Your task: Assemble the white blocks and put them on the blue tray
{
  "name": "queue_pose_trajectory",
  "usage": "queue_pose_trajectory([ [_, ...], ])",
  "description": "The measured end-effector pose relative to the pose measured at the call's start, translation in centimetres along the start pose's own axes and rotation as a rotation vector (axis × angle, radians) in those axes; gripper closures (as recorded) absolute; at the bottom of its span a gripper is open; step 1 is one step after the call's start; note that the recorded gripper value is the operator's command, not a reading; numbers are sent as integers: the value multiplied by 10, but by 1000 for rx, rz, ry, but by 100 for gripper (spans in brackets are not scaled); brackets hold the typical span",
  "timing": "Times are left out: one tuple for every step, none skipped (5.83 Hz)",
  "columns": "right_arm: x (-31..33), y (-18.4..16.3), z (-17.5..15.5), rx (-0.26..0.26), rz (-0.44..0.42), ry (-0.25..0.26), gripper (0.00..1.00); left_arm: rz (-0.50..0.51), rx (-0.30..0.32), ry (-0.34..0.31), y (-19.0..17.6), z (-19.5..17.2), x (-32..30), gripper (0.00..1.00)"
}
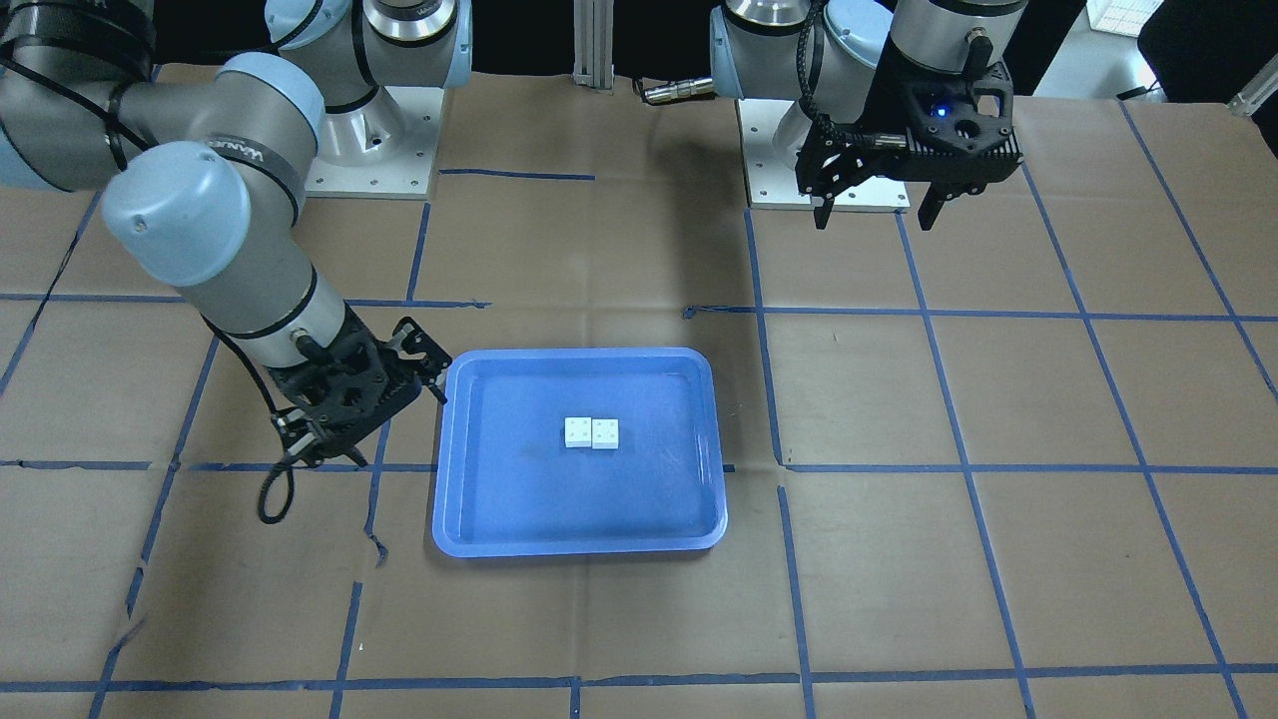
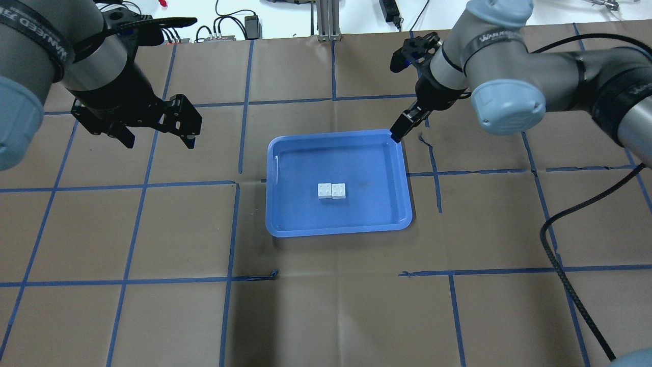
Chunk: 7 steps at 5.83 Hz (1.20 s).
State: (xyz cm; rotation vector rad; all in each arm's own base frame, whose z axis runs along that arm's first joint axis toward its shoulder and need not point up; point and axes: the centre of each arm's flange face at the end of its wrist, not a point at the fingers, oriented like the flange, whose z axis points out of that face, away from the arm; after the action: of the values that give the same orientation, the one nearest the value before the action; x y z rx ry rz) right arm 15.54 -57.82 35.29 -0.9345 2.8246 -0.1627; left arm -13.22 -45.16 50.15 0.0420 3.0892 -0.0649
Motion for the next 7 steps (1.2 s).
queue_pose_trajectory([
  [9,8,-28,-28,118,49,0,0,0,0,0,0,0,1],
  [10,22,-54,-59,233,94,0,0,0,0,0,0,0,1],
  [8,34,-80,-89,343,135,0,0,1,0,0,0,0,1],
  [4,42,-105,-116,438,155,0,0,1,0,0,0,0,1],
  [-4,46,-128,-130,535,160,0,1,0,0,0,0,1,1],
  [-20,51,-149,-131,615,162,0,3,-2,1,0,1,1,1],
  [-40,56,-163,-129,651,166,0,3,-5,4,-2,3,2,1],
])
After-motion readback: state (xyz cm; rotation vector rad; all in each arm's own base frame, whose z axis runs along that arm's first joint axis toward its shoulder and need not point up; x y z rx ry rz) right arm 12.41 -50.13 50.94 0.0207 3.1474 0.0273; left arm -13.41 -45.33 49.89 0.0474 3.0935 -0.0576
